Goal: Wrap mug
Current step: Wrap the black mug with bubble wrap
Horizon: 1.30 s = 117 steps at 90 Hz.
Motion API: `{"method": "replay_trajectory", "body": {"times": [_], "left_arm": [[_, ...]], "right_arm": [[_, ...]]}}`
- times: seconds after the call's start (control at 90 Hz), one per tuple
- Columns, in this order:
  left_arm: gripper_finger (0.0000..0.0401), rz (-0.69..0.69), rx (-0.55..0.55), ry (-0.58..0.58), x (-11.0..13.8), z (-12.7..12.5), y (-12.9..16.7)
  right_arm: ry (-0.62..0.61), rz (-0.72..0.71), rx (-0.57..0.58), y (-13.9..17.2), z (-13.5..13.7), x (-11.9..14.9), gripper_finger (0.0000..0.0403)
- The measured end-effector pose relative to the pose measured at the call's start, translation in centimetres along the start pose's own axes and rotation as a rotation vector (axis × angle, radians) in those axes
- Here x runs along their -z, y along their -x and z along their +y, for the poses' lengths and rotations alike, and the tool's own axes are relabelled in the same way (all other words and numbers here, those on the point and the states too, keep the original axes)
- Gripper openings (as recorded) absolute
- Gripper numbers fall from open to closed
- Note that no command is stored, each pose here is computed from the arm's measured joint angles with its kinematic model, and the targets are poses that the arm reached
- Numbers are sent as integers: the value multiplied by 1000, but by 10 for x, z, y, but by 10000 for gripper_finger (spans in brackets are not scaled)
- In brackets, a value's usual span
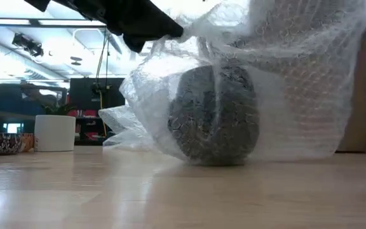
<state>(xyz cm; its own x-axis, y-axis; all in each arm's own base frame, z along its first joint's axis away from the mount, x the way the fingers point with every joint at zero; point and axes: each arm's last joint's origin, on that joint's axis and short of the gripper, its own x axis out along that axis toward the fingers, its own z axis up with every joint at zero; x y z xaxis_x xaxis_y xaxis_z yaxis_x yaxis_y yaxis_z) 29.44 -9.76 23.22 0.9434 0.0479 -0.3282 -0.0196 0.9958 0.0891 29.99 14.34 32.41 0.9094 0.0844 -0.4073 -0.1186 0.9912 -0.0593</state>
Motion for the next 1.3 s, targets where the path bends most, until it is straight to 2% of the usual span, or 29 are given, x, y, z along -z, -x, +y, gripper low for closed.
{"method": "replay_trajectory", "body": {"times": [0.178,0.344,0.478,0.589,0.822,0.911,1.089,1.3], "left_arm": [[0,13,-50,-22,-4,5,8],[0,3,-68,-9,-4,5,8],[0,3,-69,12,-4,5,7],[0,-3,-90,14,-5,6,7],[0,14,-203,46,-3,14,6],[0,42,-227,62,1,18,5],[0,65,-245,72,3,22,4],[0,66,-244,73,3,22,4]], "right_arm": [[-141,29,-120,45,24,-2,119],[-257,21,-272,69,57,-1,120],[-246,-63,-338,68,87,-1,117],[-244,-103,-351,47,106,5,116],[-309,-19,-302,-20,122,40,107],[-335,34,-238,-27,118,49,95],[-352,169,10,-33,93,64,65],[-320,197,104,-46,66,64,35]]}}
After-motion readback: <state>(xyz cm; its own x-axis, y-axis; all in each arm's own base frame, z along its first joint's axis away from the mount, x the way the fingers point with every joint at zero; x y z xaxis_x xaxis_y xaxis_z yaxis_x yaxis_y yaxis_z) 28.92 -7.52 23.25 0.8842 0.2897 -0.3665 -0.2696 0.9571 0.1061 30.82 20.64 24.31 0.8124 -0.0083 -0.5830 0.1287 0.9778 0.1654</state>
